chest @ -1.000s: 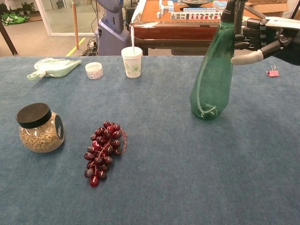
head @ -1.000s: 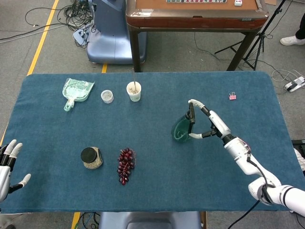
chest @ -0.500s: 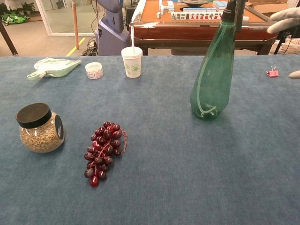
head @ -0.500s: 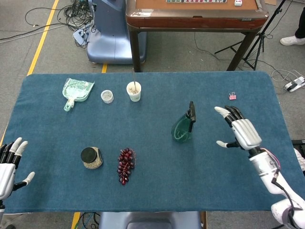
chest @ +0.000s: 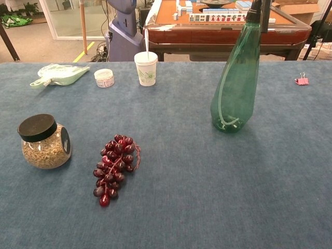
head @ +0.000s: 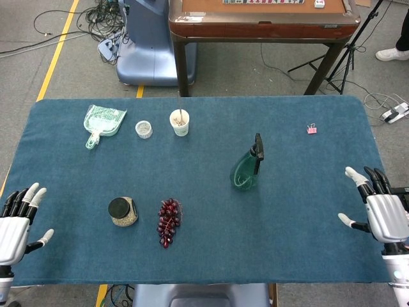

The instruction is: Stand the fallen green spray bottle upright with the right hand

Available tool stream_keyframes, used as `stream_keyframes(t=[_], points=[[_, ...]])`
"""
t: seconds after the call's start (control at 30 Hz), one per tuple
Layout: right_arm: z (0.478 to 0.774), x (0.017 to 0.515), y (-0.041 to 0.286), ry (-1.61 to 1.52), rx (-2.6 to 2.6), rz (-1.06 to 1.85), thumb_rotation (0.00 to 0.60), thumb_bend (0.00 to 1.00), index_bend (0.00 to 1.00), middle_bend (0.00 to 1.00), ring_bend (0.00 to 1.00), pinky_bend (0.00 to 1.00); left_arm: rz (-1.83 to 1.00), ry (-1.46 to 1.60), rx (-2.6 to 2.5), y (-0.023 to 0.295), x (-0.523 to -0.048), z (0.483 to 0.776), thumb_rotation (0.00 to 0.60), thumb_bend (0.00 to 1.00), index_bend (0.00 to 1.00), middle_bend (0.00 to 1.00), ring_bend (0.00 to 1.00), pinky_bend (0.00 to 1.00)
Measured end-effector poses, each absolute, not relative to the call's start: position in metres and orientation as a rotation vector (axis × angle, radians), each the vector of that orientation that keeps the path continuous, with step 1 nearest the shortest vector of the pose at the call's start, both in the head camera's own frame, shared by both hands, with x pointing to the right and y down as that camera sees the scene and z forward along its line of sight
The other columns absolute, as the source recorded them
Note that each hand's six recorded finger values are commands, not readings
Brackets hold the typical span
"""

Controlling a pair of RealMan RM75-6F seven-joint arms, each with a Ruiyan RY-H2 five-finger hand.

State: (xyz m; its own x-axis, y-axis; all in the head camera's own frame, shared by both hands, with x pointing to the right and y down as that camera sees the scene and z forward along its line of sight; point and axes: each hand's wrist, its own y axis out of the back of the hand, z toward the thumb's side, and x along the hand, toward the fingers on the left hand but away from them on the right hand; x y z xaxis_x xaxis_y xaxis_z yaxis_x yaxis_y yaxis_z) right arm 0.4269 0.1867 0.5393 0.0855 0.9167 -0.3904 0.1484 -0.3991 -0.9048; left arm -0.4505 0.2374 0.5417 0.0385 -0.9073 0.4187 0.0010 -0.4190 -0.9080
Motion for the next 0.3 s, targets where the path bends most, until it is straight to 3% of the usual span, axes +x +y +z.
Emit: stream_keyframes(t=[0.3], points=[[0.532,0.443,0.217,-1.1,-1.589,1.426,0.6,0.04,0.14,0.23,0.05,0.02,-1.49,0.94,-1.547,0.237,-0.449,0.544,0.6,0.24,0.0,0.0,0.0,0.0]])
